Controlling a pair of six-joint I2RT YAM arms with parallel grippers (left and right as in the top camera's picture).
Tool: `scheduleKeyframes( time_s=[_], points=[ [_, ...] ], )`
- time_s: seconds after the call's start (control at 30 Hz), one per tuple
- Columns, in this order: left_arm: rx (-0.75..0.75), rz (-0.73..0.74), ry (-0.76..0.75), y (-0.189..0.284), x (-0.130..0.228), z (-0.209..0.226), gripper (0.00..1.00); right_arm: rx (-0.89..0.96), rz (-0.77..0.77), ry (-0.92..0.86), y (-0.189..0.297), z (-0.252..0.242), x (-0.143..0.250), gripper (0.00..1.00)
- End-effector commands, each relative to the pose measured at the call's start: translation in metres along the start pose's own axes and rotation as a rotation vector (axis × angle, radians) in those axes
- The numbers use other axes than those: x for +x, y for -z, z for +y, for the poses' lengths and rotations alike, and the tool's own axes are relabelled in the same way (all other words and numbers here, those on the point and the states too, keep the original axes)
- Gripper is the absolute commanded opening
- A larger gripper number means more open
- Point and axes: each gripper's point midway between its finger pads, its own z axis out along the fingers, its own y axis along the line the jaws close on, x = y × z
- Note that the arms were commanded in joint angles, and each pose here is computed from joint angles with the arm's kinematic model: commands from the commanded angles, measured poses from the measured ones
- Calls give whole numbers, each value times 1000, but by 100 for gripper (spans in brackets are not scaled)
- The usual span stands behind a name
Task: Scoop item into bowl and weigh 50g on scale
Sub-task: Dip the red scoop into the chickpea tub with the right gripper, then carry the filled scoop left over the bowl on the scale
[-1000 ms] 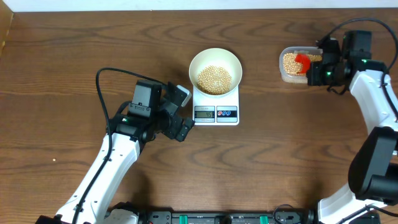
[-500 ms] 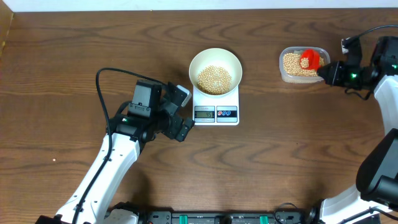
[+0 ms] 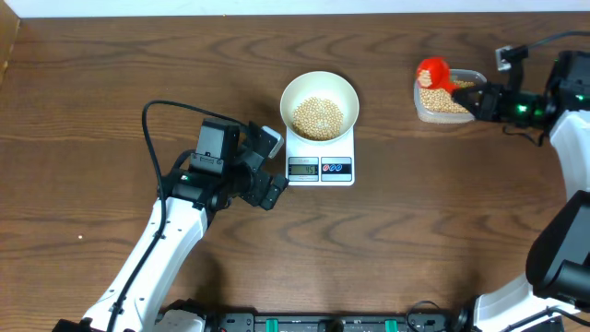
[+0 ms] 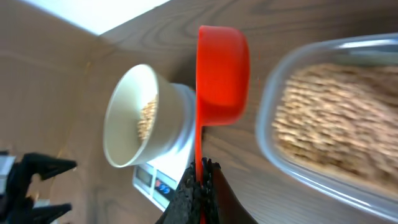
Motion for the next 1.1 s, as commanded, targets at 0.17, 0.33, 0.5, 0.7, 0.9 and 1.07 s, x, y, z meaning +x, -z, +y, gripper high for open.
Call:
scheduleKeyframes(
  time_s=[0.17,0.33,0.5,0.7,0.9,1.07],
  points=[
    [4,3,-1,-1,2,0,93,-158,65,131,-39,68,10,1],
    [4,3,-1,-1,2,0,93,-196,119,232,-72,102,23,1],
    [4,3,-1,-1,2,0,93,-129,177,291,-98,114,41,2],
    [4,3,-1,-1,2,0,93,-77,220,353,-118,126,56,1],
    [4,3,-1,-1,2,0,93,-56,224,367,-122,126,58,2],
    [4,3,-1,-1,2,0,93,-12,225,382,-124,121,58,1]
  ],
)
